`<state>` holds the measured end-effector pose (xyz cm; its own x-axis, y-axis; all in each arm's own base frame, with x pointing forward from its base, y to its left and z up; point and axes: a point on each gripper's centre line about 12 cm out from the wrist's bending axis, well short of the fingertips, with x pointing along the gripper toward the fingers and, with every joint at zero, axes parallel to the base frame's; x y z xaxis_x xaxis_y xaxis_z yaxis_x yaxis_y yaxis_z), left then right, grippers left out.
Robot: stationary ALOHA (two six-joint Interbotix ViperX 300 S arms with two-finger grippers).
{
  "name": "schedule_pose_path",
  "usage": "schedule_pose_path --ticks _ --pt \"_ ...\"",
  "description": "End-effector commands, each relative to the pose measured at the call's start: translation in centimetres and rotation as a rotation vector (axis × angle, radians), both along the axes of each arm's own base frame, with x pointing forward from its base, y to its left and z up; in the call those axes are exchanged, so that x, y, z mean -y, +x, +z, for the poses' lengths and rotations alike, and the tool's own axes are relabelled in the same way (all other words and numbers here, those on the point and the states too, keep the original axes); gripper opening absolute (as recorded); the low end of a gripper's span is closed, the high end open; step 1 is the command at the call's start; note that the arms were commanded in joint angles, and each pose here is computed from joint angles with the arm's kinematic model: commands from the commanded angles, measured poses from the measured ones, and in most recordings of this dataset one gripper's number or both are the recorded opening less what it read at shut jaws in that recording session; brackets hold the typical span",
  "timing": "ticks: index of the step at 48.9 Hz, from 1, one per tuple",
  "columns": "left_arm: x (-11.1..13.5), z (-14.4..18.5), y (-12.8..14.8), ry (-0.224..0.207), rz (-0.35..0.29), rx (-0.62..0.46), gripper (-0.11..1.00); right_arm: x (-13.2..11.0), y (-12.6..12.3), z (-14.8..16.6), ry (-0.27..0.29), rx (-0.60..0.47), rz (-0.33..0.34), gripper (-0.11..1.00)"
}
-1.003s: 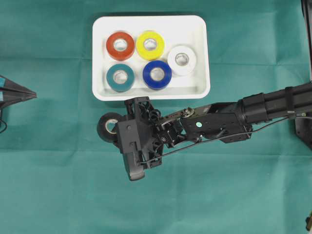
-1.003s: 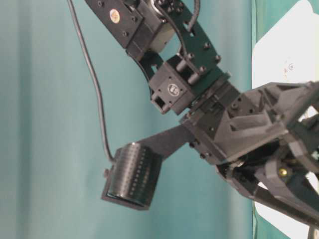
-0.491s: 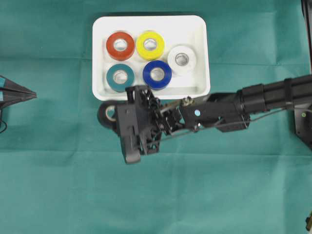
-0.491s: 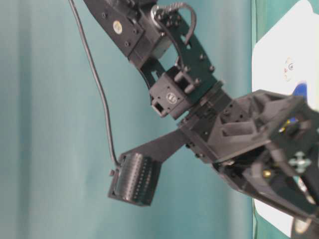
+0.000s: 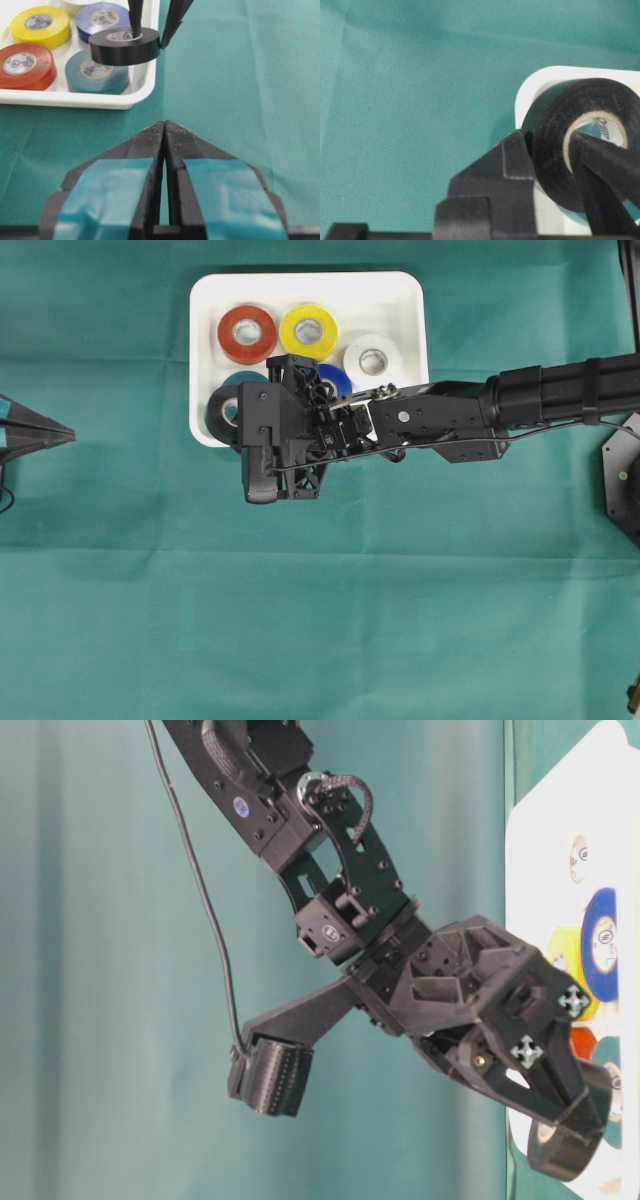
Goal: Put the tape into the white case with the right arm.
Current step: 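Carry the black roll into the tray's lower right corner, release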
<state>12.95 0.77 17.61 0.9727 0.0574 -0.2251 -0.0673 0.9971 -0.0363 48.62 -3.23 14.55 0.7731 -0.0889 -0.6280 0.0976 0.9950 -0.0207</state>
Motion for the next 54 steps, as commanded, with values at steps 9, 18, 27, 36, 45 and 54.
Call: schedule_pose_path --ticks 9,18,27,36,45,54 --pt "-0.1 0.6 0.1 0.001 0.003 0.014 0.01 1.0 -1.9 3.0 -0.003 0.044 -0.025 0.01" --pt "-0.1 0.6 0.1 0.002 0.003 0.014 0.01 1.5 -4.5 2.4 0.002 0.013 -0.038 0.01" --pt "-0.1 0.6 0.1 0.001 0.003 0.014 0.01 1.3 -7.3 1.8 0.004 -0.024 -0.04 0.01" --pt "-0.1 0.6 0.1 0.001 0.003 0.014 0.01 1.5 -10.2 1.3 0.009 -0.056 -0.054 0.01" --pt "-0.1 0.6 0.1 0.001 0.003 0.014 0.01 1.9 -13.0 0.7 0.014 -0.083 -0.075 0.01" --pt "-0.1 0.6 0.1 0.002 0.003 0.014 0.01 2.4 -14.1 0.1 0.017 -0.104 -0.091 0.01"
